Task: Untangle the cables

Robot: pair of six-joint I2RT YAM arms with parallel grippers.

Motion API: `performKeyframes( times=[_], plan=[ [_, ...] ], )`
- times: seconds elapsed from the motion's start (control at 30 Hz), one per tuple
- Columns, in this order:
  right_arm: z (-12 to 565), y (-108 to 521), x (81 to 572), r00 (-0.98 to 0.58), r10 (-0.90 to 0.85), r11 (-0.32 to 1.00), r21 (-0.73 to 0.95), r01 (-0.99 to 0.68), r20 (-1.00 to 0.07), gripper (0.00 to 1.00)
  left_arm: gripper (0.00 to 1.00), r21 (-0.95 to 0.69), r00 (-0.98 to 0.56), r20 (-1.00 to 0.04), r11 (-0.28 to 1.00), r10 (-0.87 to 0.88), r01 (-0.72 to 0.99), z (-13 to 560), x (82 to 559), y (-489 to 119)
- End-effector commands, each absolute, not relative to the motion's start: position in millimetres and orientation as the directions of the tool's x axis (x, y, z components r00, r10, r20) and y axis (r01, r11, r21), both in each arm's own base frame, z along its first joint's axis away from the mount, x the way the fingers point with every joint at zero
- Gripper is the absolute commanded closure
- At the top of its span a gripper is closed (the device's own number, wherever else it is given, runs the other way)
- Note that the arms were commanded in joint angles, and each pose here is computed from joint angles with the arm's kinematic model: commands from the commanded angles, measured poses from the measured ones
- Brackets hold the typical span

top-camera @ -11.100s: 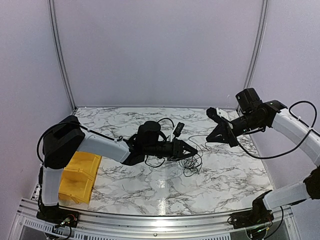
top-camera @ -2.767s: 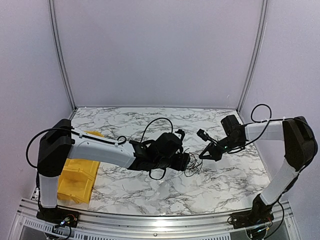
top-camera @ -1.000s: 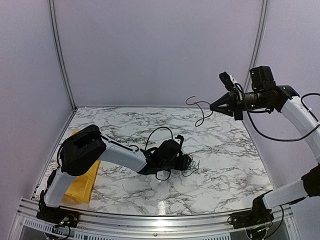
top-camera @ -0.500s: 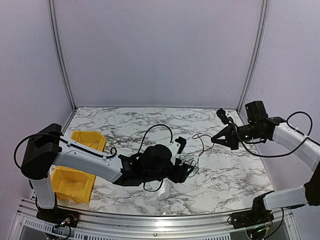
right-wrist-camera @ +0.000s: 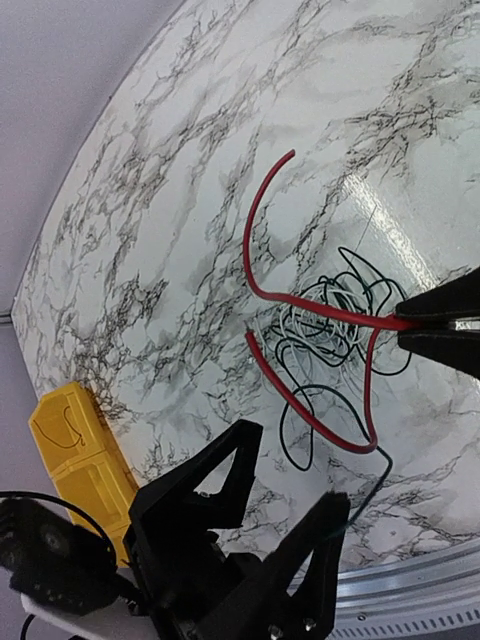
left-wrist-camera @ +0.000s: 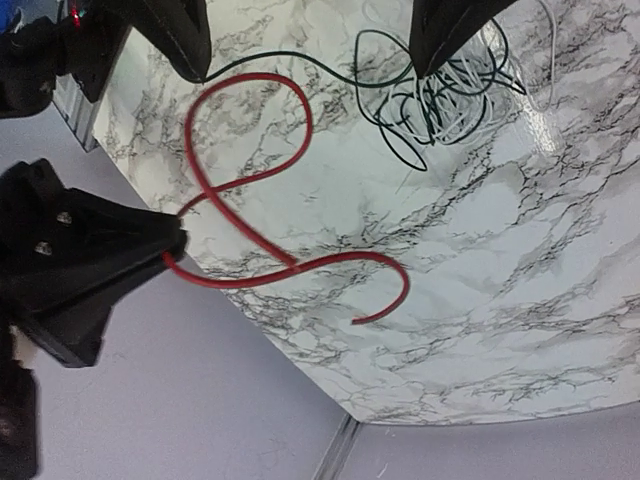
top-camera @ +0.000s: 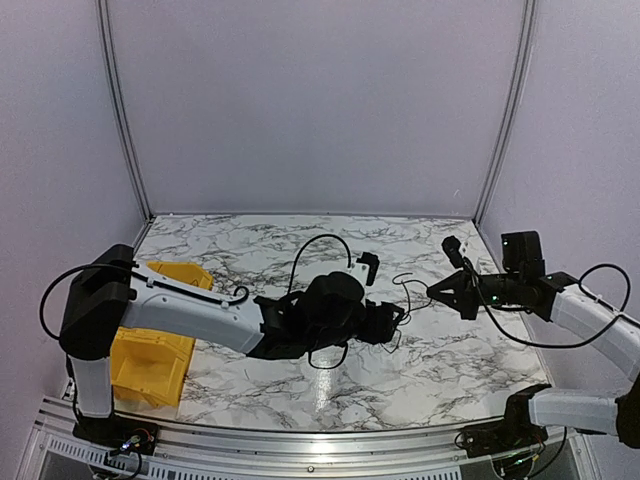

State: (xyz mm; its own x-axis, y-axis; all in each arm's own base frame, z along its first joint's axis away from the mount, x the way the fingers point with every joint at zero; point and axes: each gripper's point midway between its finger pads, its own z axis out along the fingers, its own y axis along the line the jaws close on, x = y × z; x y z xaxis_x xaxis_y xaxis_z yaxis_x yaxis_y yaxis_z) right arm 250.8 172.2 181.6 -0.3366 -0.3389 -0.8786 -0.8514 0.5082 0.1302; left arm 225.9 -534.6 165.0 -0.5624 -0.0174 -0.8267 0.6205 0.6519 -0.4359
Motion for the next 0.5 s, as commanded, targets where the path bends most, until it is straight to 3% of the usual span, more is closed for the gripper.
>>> performKeyframes(
  times=[0.0,0.07,0.13,0.47],
  plan=[
    [200,160,277,-0.288,-0.308,0.603,0.047,-0.796,-0.907,1.0,0.31,-0.38,-0.731,-0.672,0.795,0.113,0.473,78,263,-515],
    [197,153,285,-0.296,-0.313,0.641,0.03,-0.767,-0.903,1.0,0.32,-0.332,-0.774,-0.605,0.825,0.185,0.457,53,262,-503],
    [196,149,289,-0.3,-0.314,0.659,0.021,-0.752,-0.901,1.0,0.31,-0.317,-0.769,-0.608,0.828,0.197,0.463,54,260,-495],
    [187,154,284,-0.304,-0.31,0.629,0.046,-0.776,-0.901,1.0,0.25,-0.331,-0.626,-0.758,0.716,0.186,0.615,122,248,-497]
  ],
)
